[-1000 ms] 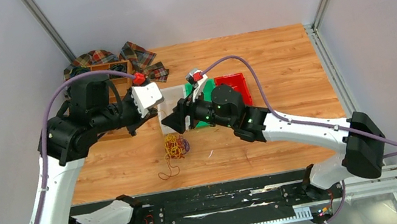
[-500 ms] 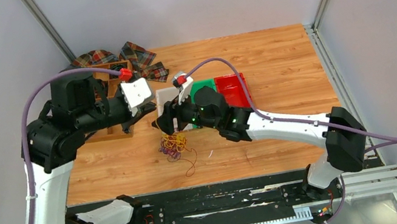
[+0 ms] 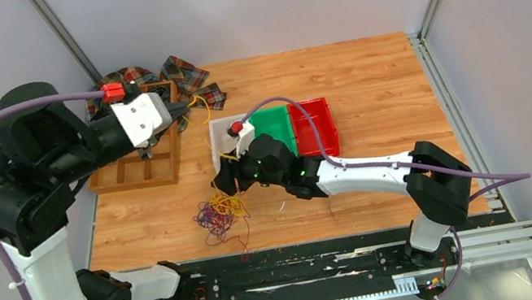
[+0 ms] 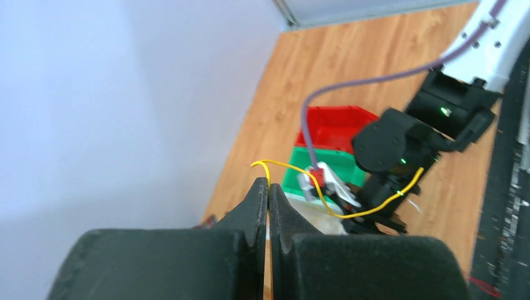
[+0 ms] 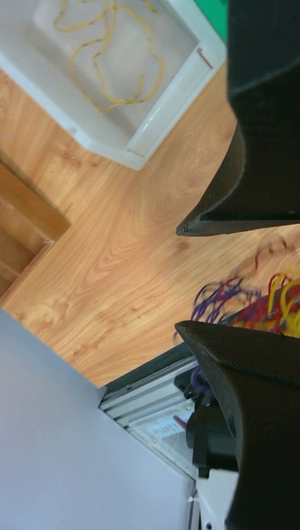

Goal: Untangle the cables
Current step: Untie the cable.

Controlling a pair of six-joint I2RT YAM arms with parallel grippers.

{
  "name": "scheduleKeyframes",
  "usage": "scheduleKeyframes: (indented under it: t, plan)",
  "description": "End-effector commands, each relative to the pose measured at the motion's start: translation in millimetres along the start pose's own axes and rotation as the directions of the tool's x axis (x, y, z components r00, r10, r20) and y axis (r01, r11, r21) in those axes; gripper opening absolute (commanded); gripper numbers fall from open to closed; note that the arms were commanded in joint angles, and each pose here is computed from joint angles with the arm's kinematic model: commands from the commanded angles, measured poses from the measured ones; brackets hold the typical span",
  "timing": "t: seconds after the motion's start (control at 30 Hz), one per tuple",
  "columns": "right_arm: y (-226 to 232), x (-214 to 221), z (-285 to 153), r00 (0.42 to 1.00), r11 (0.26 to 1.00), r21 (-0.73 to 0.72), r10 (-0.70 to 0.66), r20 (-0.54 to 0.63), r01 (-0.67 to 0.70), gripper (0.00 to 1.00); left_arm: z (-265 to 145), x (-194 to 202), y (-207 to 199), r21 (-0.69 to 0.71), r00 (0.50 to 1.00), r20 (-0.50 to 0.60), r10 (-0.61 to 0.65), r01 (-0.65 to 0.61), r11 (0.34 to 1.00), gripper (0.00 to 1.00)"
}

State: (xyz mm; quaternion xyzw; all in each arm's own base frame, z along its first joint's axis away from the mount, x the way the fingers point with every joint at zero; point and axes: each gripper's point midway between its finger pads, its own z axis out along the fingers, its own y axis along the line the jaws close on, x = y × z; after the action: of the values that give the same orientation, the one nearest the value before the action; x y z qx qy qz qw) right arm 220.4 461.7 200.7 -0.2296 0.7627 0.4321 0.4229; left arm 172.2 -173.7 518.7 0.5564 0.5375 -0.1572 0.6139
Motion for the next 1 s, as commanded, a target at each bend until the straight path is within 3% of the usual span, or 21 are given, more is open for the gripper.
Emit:
scheduleKeyframes:
  t: [0.0,0.3,0.4,0.53,0.63,0.97]
  plan:
    - [-11.0,18.3,1.4,0.999,0.999,0.039,0.032,-0.01,-0.032,0.52,-13.0,-28.4,27.6,-0.119,0.992,0.049,0.116,-0.109,0.987,0.0]
    - [-32.3,36.9,-6.7,0.999,0.994,0.106,0.037,-0.032,-0.033,0.49,-37.4,-67.7,74.8,-0.37,0.964,0.102,0.246,-0.192,0.909,0.0]
    - [-37.3,11.4,-21.9,1.0,0.992,0.128,0.003,0.03,-0.007,0.51,-34.4,-61.4,67.8,-0.343,0.967,0.1,0.234,-0.187,0.92,0.0]
    - [-27.8,-39.5,-50.4,0.99,0.991,0.114,-0.085,0.116,0.072,0.64,-26.3,-50.2,51.8,-0.277,0.973,0.109,0.202,-0.166,0.947,0.0]
    - [-6.5,-71.2,-67.0,0.975,0.987,0.067,-0.154,0.163,0.144,0.69,-23.1,-48.3,44.7,-0.245,0.974,0.121,0.193,-0.159,0.956,0.0]
    - [54.7,-111.7,-76.9,0.942,0.958,-0.131,-0.213,0.259,0.253,0.75,-10.9,-39.3,43.8,-0.215,0.98,0.109,0.165,-0.139,0.967,0.0]
